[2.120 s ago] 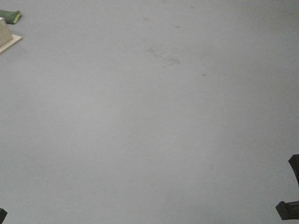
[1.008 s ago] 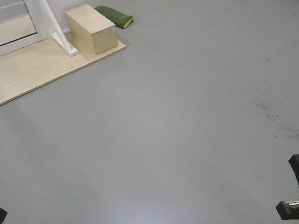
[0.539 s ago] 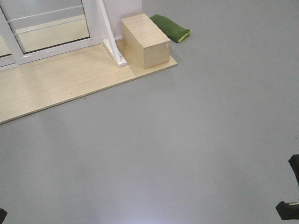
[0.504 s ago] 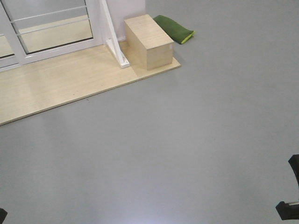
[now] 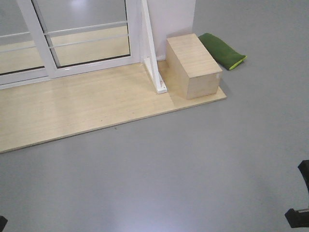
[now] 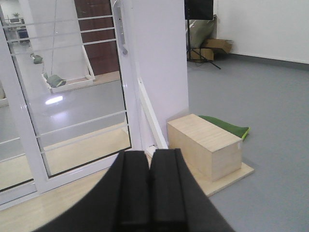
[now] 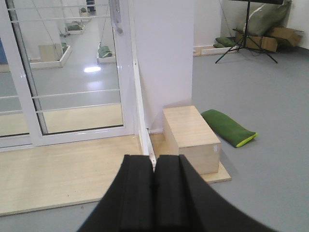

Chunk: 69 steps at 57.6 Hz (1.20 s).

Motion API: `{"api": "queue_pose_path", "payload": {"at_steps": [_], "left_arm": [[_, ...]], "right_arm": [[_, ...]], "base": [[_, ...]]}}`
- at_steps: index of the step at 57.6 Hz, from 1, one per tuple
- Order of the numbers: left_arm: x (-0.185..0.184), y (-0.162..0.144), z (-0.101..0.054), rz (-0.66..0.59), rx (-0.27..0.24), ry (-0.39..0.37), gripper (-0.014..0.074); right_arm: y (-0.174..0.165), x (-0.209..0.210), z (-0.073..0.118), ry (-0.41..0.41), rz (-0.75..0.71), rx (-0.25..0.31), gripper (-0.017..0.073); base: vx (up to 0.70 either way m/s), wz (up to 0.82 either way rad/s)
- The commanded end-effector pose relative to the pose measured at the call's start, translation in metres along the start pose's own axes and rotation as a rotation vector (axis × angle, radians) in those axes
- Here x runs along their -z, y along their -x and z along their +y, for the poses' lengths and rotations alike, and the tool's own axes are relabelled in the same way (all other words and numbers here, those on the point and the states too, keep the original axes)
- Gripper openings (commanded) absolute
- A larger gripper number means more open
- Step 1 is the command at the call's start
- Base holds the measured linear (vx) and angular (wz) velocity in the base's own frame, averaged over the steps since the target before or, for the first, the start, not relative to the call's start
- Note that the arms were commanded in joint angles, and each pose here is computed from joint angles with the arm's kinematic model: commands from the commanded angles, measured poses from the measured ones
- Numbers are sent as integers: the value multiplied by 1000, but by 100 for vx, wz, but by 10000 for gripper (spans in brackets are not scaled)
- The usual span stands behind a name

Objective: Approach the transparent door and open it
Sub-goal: 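Drive the base forward to the glass door beside the wooden box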

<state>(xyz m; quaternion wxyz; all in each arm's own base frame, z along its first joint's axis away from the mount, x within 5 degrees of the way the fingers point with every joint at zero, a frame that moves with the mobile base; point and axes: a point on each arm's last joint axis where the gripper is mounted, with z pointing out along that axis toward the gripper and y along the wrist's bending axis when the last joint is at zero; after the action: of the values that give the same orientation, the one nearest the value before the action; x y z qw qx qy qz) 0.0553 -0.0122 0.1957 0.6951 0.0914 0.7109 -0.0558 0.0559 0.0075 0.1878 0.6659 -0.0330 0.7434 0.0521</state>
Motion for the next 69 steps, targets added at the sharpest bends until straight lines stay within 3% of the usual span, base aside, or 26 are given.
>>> {"api": "queue_pose_path", "payload": {"at_steps": [1,69], "left_arm": [[0,-3,1,-60,6,7,-6],[0,-3,1,-60,6,7,-6]], "right_arm": [[3,0,-1,-14,-81,8,0],[3,0,-1,-14,-82,8,0]], "base": [[58,14],[57,20]]}}
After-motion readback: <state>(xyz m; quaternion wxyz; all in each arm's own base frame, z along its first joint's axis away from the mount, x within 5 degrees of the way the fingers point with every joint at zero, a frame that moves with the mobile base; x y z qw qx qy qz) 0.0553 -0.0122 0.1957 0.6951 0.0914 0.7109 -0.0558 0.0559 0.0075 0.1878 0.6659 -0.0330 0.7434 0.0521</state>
